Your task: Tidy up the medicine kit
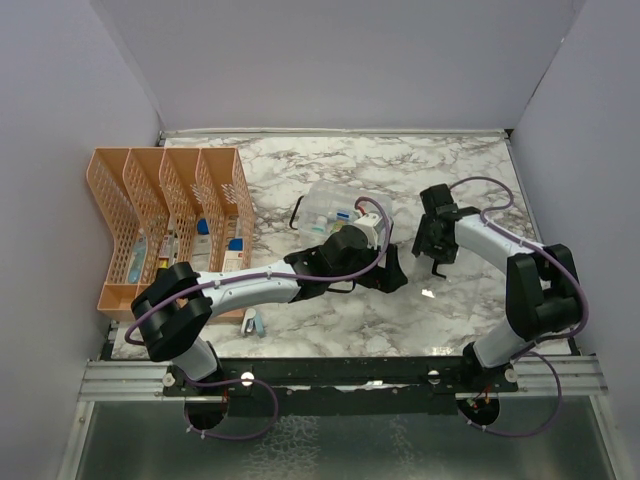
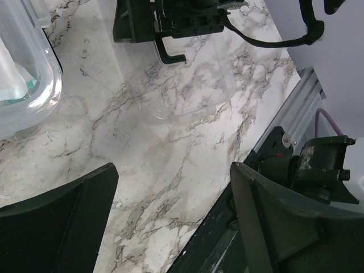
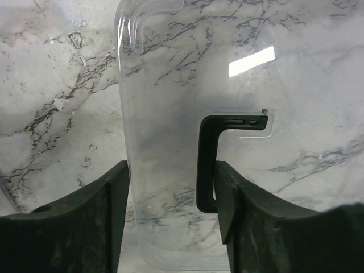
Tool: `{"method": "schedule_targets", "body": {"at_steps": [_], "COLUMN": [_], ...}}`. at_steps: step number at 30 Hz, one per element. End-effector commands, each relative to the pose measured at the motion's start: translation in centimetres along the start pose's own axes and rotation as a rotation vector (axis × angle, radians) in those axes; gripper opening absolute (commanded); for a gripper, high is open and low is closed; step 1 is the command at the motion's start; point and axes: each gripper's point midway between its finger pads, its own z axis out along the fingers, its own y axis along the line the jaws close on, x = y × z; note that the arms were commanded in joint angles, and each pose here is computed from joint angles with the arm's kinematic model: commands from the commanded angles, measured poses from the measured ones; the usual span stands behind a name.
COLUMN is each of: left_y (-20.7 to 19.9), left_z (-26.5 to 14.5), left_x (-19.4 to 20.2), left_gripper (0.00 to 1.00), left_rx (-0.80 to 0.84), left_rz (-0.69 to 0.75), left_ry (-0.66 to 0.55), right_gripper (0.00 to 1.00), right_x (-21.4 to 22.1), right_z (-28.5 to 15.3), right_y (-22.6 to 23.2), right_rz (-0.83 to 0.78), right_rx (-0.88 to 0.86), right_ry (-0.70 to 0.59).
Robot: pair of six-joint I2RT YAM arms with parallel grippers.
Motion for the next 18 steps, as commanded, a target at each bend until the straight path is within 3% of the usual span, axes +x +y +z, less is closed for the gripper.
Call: {"method": "schedule_targets", "body": {"at_steps": [1, 3, 6, 18], "left_y": [-0.6, -0.4, -0.4, -0.8], "left_z": [-0.3, -0.1, 0.2, 1.9], "left_x": [-0.9, -1.0, -1.3, -1.2], "left_gripper": [0.83, 0.84, 0.84, 0.84], "left_rx": [0.012, 0.003, -0.010, -0.021], "left_rz": [0.002, 0.000, 0.008, -0.036], "left_ry": [-0.046, -0.048, -0.048, -0.045], "right_gripper": [0.49, 0.41, 0.38, 0.38], "right_x": [0.4, 0.2, -0.2, -0.1], "right_z": [1.2, 1.0, 0.3, -3.1], "right_y": [-0.6, -0.6, -0.6, 0.7], "right_rz": [0.006, 0.010, 0.020, 0.083], "right_rx": [0.050, 0.054, 0.047, -0.104], "right_ry": [0.012, 0.002, -0.018, -0.055]}}
